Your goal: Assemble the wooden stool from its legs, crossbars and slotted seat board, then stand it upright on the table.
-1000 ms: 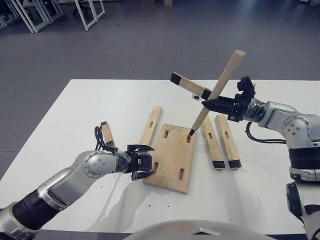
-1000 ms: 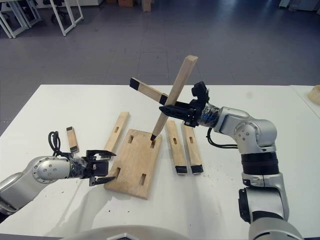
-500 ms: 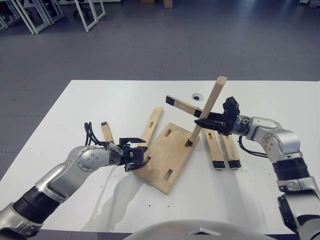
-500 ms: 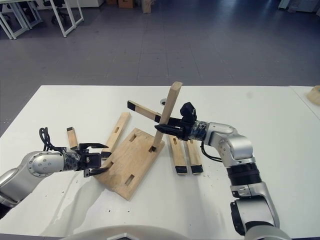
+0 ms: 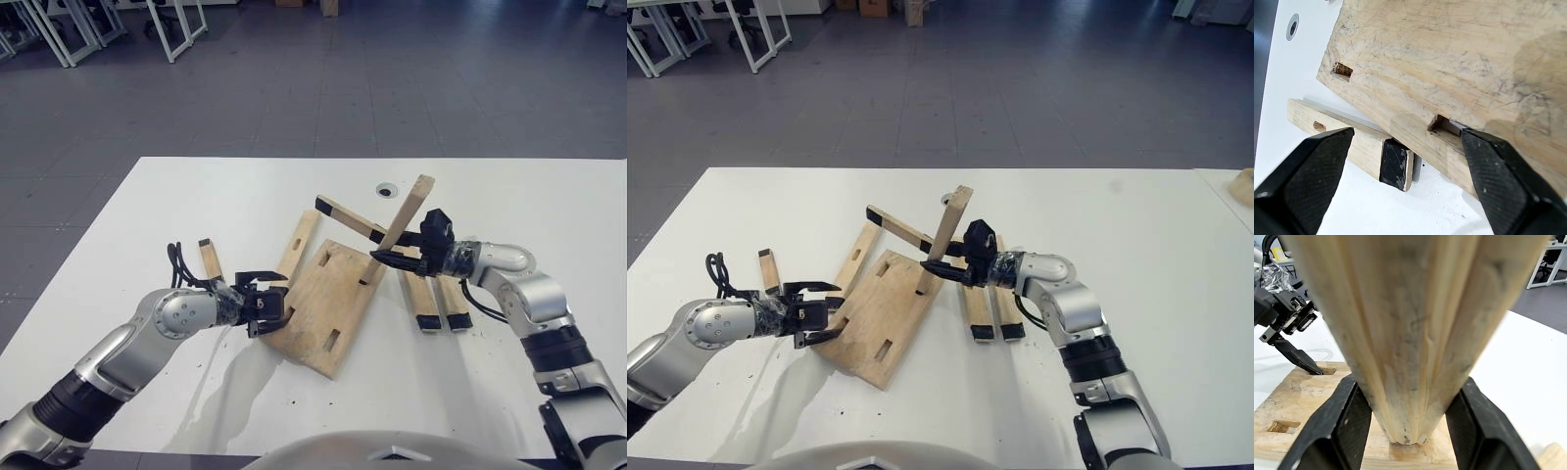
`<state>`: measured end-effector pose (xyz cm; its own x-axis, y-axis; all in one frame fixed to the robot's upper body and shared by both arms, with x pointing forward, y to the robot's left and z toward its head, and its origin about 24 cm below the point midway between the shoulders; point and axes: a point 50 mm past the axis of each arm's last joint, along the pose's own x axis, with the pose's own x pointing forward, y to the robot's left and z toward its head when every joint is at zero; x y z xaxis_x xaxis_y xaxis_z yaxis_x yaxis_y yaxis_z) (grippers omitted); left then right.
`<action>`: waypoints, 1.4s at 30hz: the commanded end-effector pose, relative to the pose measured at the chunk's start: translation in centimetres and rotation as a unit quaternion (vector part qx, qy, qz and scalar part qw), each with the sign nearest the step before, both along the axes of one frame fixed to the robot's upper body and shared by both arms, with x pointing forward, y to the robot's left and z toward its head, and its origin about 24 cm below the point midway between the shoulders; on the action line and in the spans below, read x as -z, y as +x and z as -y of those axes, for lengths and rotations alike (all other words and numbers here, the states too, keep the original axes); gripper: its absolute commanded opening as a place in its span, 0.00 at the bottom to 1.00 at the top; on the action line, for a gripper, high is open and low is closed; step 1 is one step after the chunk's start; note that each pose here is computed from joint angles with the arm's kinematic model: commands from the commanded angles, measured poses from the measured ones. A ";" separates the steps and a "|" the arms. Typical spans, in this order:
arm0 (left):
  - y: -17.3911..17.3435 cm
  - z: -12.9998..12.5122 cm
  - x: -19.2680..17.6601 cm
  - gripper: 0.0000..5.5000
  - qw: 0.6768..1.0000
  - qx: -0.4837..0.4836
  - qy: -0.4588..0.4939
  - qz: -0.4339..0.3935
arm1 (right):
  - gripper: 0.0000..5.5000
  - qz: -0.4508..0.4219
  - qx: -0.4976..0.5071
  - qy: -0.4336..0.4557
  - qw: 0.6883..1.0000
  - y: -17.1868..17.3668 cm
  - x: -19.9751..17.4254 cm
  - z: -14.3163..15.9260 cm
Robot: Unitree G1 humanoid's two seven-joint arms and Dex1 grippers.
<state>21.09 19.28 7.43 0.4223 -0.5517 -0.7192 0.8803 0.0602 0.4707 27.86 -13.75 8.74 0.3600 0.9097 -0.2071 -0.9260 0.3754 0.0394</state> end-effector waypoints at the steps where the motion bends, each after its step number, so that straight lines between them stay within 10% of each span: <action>1: -2.0 -0.2 3.1 0.73 0.996 -0.026 0.029 -0.084 | 0.37 -0.198 -0.004 -0.220 0.955 -4.2 8.9 2.4; 16: -1.5 2.3 2.3 0.73 0.997 -0.033 -0.016 -0.072 | 0.37 -0.246 -0.136 -0.424 0.861 1.1 9.0 2.9; 24: -1.2 2.7 2.2 0.73 0.997 -0.029 -0.018 -0.072 | 0.37 -0.353 -0.098 -0.321 0.873 -1.2 11.5 4.1; 33: -1.3 2.8 2.3 0.73 0.997 -0.032 -0.021 -0.070 | 0.37 -0.242 -0.067 -0.177 0.952 1.4 5.7 1.8; 42: -1.4 3.1 2.3 0.73 0.997 -0.030 -0.021 -0.071 | 0.37 -0.237 -0.018 -0.139 0.961 2.2 5.1 1.8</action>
